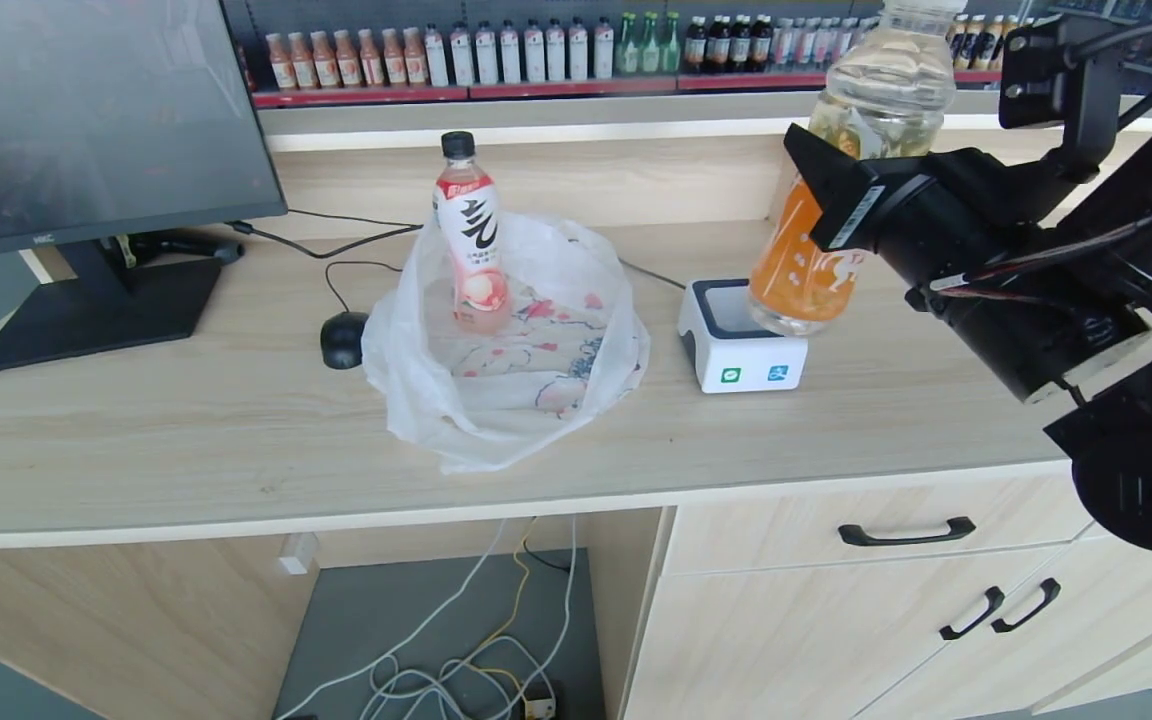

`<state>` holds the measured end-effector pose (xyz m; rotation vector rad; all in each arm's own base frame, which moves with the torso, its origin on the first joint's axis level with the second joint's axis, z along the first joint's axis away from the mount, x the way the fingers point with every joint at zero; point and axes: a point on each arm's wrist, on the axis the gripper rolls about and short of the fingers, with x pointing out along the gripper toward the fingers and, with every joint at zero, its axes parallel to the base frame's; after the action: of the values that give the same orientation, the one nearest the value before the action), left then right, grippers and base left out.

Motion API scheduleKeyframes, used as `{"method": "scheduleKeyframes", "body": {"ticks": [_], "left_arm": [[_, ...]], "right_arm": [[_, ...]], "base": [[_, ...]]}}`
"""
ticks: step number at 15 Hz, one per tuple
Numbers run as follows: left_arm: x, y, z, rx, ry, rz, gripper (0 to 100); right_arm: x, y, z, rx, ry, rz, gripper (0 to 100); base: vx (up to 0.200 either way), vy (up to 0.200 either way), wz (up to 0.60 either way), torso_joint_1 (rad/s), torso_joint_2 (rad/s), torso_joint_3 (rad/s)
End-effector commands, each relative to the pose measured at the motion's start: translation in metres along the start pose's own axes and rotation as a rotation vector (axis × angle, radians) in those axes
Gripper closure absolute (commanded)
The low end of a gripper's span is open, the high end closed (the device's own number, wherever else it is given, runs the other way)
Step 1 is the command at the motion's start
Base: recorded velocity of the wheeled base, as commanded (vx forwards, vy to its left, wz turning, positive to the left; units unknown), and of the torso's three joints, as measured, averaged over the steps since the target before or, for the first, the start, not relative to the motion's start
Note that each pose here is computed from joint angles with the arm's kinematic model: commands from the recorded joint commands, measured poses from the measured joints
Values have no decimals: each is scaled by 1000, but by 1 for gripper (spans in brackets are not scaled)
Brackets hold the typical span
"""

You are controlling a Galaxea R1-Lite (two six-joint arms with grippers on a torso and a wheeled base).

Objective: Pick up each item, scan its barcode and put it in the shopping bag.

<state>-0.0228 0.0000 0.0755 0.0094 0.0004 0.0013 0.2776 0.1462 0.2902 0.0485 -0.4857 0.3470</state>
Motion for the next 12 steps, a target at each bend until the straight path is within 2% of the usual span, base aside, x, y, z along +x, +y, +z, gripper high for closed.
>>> {"method": "scheduleKeyframes", "body": {"ticks": [1, 5, 11, 12], "left_arm": [[0, 0, 0, 1, 0, 0, 0], [0, 0, 0, 0, 0, 0, 0], [0, 0, 0, -3, 1, 0, 0], [0, 0, 0, -3, 1, 0, 0]], "right_arm": [[-3, 2, -3, -41, 3, 40, 100], [-12, 2, -12, -59, -14, 80, 100], [-14, 1, -15, -84, -44, 73, 100], [-14, 0, -16, -83, -43, 72, 100]], "base": [[0, 0, 0, 0, 0, 0], [0, 0, 0, 0, 0, 0], [0, 0, 0, 0, 0, 0], [0, 200, 0, 2, 2, -2]]}}
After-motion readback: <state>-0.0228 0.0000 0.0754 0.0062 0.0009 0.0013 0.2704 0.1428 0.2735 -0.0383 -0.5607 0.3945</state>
